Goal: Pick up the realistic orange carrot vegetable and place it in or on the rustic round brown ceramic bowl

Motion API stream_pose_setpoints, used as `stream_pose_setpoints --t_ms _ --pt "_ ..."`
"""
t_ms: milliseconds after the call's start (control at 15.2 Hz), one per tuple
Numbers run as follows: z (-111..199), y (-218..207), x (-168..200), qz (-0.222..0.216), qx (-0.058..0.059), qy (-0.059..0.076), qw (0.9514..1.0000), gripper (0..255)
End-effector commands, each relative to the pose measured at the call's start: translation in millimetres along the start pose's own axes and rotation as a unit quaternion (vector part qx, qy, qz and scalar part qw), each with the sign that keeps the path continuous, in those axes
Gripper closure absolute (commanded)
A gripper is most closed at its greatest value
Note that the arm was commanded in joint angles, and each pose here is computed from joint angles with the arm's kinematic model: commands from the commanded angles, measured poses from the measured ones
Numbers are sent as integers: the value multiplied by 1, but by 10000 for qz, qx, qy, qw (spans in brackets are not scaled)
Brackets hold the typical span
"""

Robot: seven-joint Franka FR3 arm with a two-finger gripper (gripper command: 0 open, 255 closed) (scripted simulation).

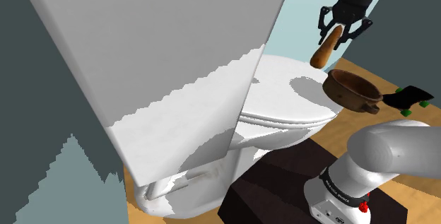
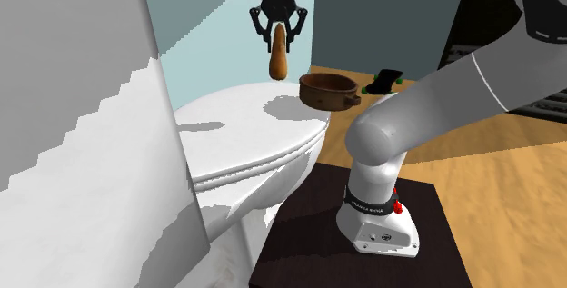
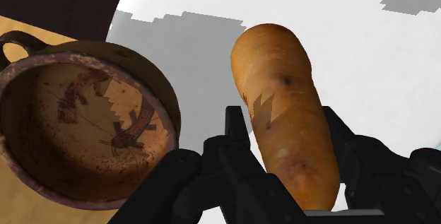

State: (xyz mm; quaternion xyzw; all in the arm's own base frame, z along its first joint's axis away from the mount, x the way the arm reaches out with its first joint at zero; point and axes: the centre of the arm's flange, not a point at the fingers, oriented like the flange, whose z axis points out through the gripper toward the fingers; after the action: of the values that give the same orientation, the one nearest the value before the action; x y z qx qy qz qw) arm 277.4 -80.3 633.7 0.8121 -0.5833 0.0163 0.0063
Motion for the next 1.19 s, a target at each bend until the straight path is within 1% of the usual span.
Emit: stream_pose_setpoints --t_ms 0,726,1122 --pt "2 22 12 -8 -1 -1 10000 255" --pt "-2 148 95 -8 -1 -1 10000 255" --pt "29 148 94 -8 -1 -1 10000 255"
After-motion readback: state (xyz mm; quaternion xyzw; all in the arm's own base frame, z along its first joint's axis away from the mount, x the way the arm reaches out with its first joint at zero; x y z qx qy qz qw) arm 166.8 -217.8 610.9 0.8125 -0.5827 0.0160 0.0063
